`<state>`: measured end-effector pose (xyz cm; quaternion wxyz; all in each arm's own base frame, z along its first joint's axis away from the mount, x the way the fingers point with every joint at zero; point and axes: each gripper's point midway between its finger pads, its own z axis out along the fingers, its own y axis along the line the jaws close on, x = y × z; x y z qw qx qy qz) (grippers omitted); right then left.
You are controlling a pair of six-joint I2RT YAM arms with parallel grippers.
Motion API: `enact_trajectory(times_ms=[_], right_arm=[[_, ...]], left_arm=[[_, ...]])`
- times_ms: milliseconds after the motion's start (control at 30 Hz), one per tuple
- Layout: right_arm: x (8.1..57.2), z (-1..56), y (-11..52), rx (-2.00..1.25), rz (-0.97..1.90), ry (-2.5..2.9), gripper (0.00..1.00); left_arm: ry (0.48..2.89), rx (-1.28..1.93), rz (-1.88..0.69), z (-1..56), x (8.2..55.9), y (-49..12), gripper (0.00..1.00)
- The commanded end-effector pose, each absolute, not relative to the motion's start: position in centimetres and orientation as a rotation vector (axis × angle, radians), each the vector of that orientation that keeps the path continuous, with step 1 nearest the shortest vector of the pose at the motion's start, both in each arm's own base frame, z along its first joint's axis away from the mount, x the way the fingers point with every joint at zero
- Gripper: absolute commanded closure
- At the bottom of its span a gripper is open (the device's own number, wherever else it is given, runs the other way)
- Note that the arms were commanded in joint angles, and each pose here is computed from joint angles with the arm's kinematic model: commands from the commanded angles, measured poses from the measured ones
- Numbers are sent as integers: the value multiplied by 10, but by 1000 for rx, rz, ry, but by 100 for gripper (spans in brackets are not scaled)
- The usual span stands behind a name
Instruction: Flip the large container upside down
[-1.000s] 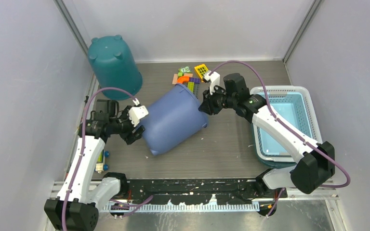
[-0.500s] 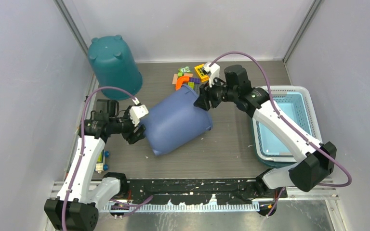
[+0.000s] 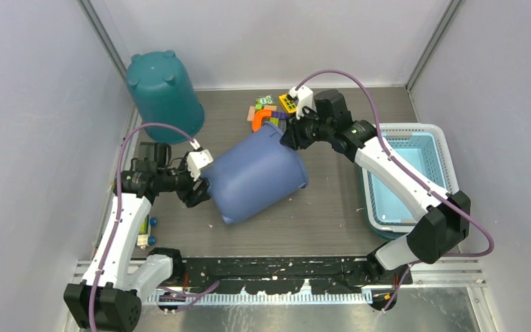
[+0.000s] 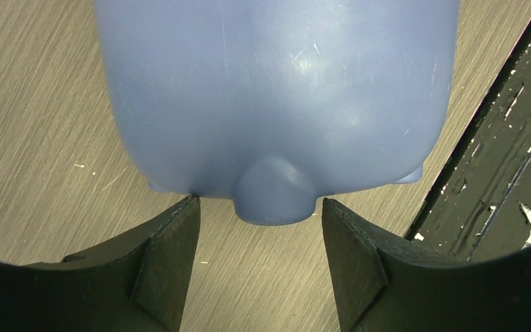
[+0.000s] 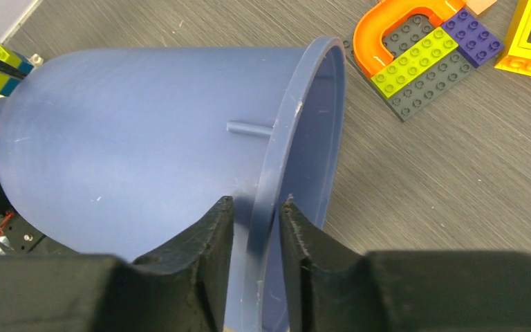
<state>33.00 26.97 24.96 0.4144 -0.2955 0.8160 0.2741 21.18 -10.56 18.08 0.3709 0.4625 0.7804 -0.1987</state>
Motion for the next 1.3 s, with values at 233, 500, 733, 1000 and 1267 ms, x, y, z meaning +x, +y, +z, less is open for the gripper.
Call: enact_trajectory(times_ms=[233,500,733,1000,1267], right_arm=[[331,258,273,-749,692,2028,89],[325,249,276,-747,734,2059,92],[322,250,280,-756,774,2060,93],[315,253,286,-761,840,2071,94],[317,253,281,-714,894,2098,96]], left_arm=[[1926,1141,-577,199,219,-120,34],[1894,1097,-566,201,225,-122,56],[1892,1114,-590,196,222,-125,64],[1825,1100,-623,220,225,-134,69],[1753,1103,-658,255,229,-151,69]])
